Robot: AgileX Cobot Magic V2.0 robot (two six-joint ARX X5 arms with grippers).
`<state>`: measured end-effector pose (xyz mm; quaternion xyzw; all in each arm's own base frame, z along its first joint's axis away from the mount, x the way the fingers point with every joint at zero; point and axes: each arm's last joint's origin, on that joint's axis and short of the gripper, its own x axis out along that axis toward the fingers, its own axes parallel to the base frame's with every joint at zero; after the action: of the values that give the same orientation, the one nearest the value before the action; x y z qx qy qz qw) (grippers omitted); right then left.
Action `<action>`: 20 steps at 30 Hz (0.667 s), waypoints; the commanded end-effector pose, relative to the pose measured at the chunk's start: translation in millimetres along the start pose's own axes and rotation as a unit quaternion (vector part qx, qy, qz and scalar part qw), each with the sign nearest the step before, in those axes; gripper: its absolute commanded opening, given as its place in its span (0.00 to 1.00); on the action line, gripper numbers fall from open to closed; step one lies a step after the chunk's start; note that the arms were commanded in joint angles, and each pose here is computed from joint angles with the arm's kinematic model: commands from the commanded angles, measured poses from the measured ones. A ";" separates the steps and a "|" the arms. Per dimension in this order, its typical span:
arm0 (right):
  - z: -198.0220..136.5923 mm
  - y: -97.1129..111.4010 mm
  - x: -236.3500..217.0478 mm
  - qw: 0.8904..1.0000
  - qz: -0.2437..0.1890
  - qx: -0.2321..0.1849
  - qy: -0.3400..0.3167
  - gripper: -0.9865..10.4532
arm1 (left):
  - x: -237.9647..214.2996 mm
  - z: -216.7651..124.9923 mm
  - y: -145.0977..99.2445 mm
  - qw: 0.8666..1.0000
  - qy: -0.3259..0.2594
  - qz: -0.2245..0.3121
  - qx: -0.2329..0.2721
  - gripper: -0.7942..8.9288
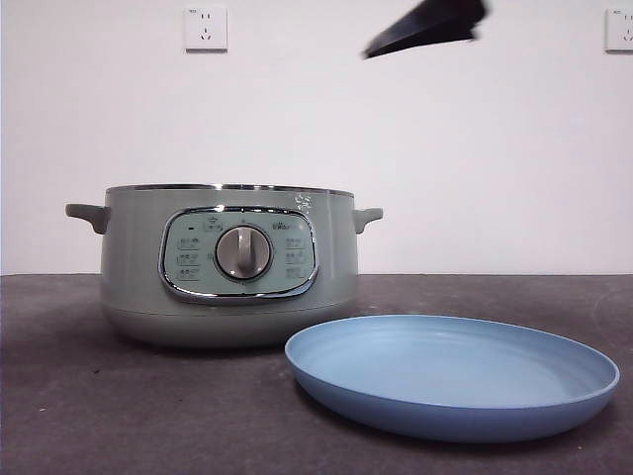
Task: Take the potato out from the steamer,put the potato on the plate,close the lid
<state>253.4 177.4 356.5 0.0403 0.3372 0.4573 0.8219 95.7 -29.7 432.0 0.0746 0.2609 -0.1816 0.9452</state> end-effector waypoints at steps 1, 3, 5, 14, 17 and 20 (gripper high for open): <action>14.5 -1.9 29.9 1.000 -0.020 -0.010 0.020 0.57 | -17.8 -3.7 -1.1 0.999 -0.031 0.011 -0.012 0.07; 23.7 -0.7 52.4 0.998 -0.040 -0.020 0.035 0.57 | -27.0 -9.4 -2.3 0.999 -0.035 0.013 -0.013 0.07; 29.7 0.0 73.2 0.997 -0.058 -0.032 0.046 0.57 | -34.2 -14.0 -3.3 0.999 -0.039 0.013 -0.019 0.07; 18.4 -15.0 175.9 0.981 -0.162 -0.073 0.082 0.57 | -43.9 -23.5 -4.9 0.999 -0.031 0.012 -0.021 0.07; 7.8 -24.8 195.4 0.978 -0.171 -0.071 0.093 0.57 | -43.9 -23.4 -4.9 0.999 -0.031 0.012 -0.020 0.07; -0.9 -32.3 209.4 0.975 -0.186 -0.071 0.102 0.57 | -43.9 -23.5 -5.0 0.999 -0.031 0.011 -0.019 0.07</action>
<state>349.3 318.3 242.4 -0.1237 0.3852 0.3200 0.8567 49.6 -15.7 428.8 0.0595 0.2632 -0.1653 0.9486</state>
